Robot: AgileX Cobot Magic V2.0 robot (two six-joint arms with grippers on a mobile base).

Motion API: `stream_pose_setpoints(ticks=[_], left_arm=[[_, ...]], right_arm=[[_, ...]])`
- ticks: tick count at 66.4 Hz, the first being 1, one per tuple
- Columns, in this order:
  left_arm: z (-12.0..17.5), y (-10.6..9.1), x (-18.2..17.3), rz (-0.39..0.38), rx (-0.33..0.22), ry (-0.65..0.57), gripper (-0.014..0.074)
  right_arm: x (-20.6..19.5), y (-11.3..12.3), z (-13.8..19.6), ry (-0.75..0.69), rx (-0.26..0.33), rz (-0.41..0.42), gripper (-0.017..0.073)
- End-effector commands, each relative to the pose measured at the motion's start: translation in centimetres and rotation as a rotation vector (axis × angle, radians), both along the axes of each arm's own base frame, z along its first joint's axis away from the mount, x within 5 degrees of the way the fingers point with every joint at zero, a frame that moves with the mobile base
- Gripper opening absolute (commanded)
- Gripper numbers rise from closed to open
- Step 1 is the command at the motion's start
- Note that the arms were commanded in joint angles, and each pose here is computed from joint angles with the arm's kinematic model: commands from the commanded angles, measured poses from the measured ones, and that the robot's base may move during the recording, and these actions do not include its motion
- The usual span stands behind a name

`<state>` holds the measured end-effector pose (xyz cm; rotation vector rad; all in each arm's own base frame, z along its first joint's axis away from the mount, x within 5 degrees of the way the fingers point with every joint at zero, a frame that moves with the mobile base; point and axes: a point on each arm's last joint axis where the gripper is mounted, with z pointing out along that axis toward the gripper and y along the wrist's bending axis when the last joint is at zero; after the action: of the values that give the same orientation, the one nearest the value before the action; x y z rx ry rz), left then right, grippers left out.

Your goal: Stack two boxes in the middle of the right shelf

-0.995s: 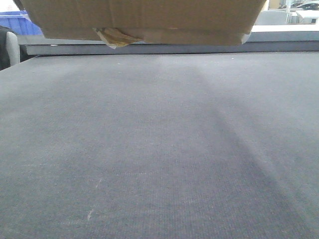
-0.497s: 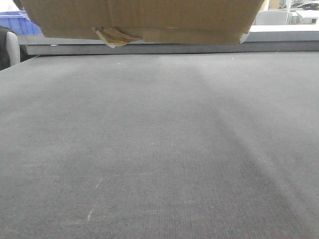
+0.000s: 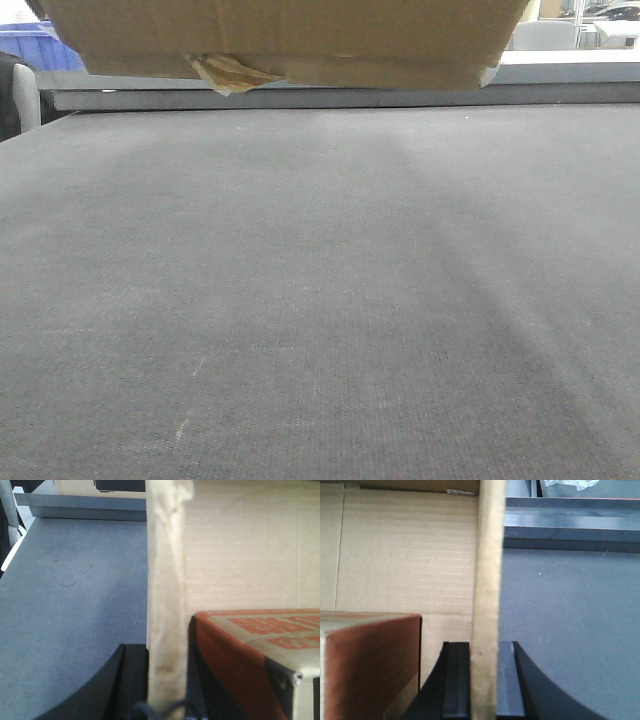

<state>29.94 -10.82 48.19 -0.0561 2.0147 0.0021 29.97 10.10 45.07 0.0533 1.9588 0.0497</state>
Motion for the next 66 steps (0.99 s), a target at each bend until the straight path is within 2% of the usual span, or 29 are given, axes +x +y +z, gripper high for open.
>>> stream_pose_setpoints(ticks=[1,66], left_arm=[[1.16,0.00,-0.20,-0.024,-0.013,-0.076,-0.0111],[1.16,0.00,-0.20,-0.024,-0.013,-0.076,-0.0111]], right_arm=[[-0.03,-0.24,1.08,-0.066,-0.014,0.008,-0.0162],[-0.03,-0.24,1.08,-0.066,-0.014,0.008,-0.0162]])
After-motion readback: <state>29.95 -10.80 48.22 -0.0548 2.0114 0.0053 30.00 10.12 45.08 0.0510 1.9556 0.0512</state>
